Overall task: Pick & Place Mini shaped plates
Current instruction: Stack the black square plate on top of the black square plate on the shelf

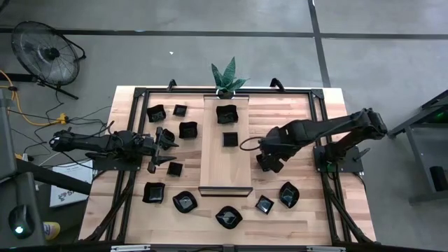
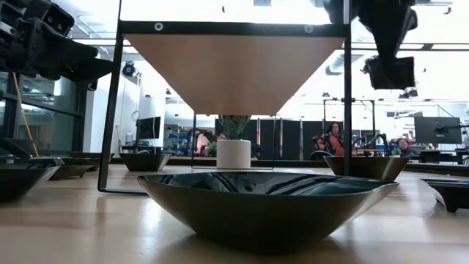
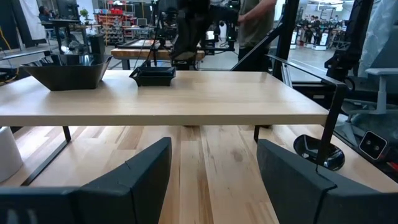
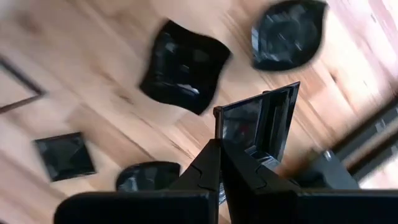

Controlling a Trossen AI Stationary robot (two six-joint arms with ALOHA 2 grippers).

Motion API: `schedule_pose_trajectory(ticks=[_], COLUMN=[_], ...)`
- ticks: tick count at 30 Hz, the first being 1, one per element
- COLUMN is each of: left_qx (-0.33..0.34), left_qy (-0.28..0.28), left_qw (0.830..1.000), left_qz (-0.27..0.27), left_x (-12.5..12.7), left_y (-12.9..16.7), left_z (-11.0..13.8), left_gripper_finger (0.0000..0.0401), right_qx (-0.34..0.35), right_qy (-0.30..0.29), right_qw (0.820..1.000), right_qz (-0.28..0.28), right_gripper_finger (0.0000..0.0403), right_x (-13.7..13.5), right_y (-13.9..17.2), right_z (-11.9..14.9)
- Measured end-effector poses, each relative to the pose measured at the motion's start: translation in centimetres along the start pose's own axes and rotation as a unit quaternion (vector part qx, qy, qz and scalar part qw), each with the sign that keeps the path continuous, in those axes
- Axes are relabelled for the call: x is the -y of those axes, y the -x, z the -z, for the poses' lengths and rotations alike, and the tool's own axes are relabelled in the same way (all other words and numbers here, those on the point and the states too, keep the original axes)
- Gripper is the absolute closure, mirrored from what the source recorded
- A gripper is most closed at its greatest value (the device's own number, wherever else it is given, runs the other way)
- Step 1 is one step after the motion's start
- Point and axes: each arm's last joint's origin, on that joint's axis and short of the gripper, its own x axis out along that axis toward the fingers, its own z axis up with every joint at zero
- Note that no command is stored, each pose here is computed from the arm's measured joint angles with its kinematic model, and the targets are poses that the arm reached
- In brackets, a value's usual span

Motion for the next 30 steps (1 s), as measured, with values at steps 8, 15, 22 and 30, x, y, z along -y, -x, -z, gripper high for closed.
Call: schedule_pose_trajectory(ticks=[8,15,22,30], left_qx=[0.0,0.0,0.0,0.0], left_qy=[0.0,0.0,0.0,0.0], left_qw=[1.0,1.0,1.0,1.0], left_qz=[0.0,0.0,0.0,0.0], left_x=[0.0,0.0,0.0,0.0], left_y=[0.0,0.0,0.0,0.0], left_z=[0.0,0.0,0.0,0.0], left_gripper_finger=[0.0167,0.0167,0.0167,0.0167], right_qx=[0.039,0.056,0.086,0.128], right_qy=[0.058,0.109,0.183,0.271], right_qw=[0.997,0.991,0.977,0.954], right_qz=[-0.045,-0.055,-0.061,-0.024], right_gripper_finger=[0.04,0.0401,0.0401,0.0399], right_x=[-1.9,-3.7,-5.8,-7.9], right_y=[0.8,1.6,2.8,3.6], right_z=[-0.7,-2.2,-4.3,-7.2])
